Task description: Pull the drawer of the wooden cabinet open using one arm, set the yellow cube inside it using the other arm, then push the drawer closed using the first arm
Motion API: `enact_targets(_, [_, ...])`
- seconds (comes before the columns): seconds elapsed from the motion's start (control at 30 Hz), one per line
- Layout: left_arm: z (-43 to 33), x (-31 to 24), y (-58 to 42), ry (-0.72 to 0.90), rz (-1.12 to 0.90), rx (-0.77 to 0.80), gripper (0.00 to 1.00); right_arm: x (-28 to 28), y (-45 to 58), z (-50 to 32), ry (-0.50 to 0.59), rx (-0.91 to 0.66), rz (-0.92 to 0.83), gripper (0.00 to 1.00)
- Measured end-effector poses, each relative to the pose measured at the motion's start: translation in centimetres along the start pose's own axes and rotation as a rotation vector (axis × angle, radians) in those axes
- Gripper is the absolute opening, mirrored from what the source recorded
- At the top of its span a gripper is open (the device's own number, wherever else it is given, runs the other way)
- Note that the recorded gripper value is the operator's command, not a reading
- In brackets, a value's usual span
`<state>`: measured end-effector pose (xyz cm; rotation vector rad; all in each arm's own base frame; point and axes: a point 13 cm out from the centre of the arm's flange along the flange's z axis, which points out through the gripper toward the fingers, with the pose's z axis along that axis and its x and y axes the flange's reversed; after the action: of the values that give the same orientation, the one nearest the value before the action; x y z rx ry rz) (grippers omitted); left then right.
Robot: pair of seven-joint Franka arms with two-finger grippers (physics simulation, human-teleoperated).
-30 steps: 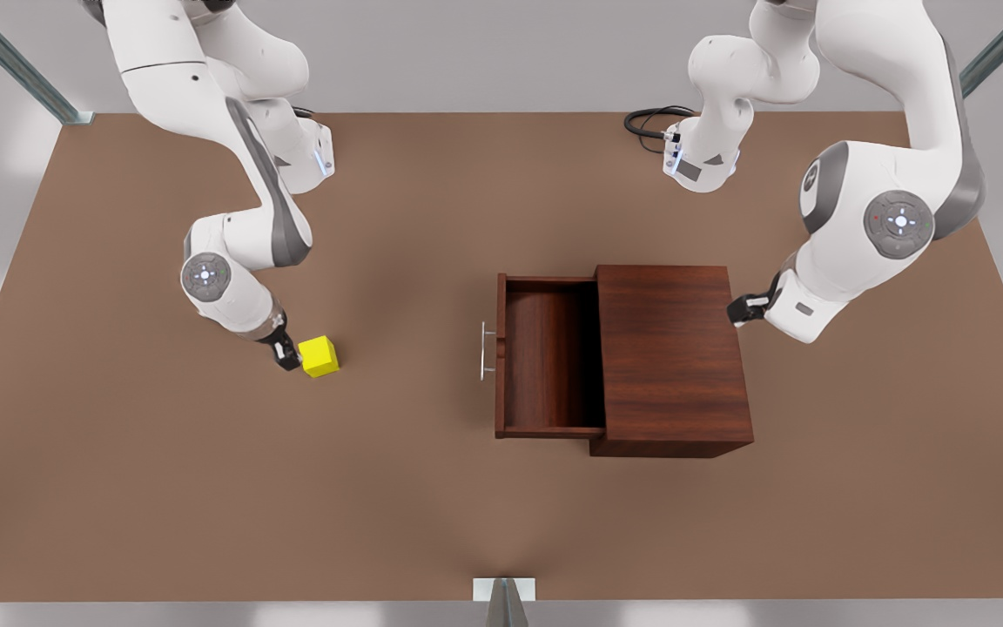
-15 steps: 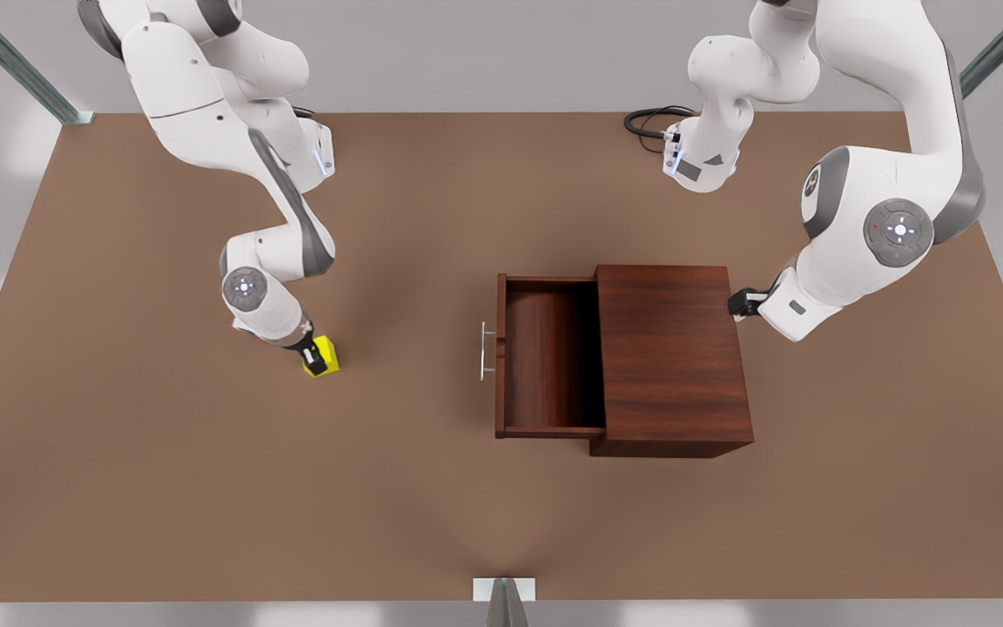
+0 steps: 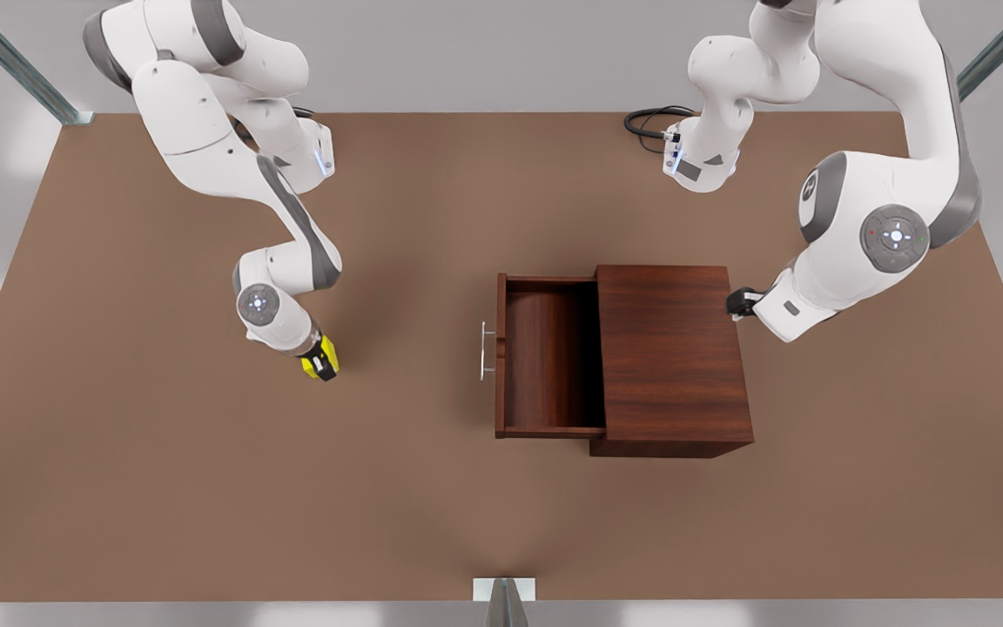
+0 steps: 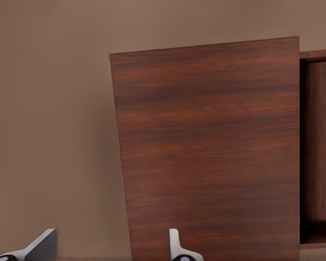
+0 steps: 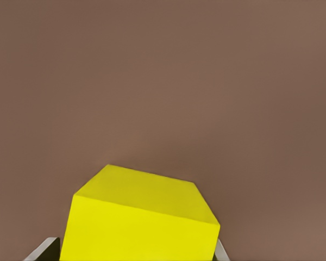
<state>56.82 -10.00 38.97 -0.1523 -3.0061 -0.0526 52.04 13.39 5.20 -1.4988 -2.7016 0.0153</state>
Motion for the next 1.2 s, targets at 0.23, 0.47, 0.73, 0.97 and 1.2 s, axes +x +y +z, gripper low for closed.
enact_targets(0.23, [0.0,-0.1,0.1,-0.004,0.018,0.001,1.0,-2.2,0.0,0.8,-0.019,-0.01,0.01,1.0])
enact_targets(0.47, [-0.1,0.0,0.0,-0.005,0.033,0.0,1.0,-2.6,-0.3,0.9,-0.027,-0.011,0.006,0.7])
enact_targets(0.73, [-0.1,0.0,0.0,-0.005,0.042,-0.001,1.0,-2.7,0.4,-0.6,-0.04,-0.035,0.001,0.6])
enact_targets(0.97, [-0.3,0.0,0.0,-0.007,0.047,0.0,1.0,-2.7,2.4,-7.4,-0.072,-0.078,-0.012,0.59])
enact_targets(1.2, [-0.2,0.1,-0.1,-0.005,0.051,-0.001,1.0,-0.4,6.9,-17.4,-0.061,-0.108,-0.023,0.59])
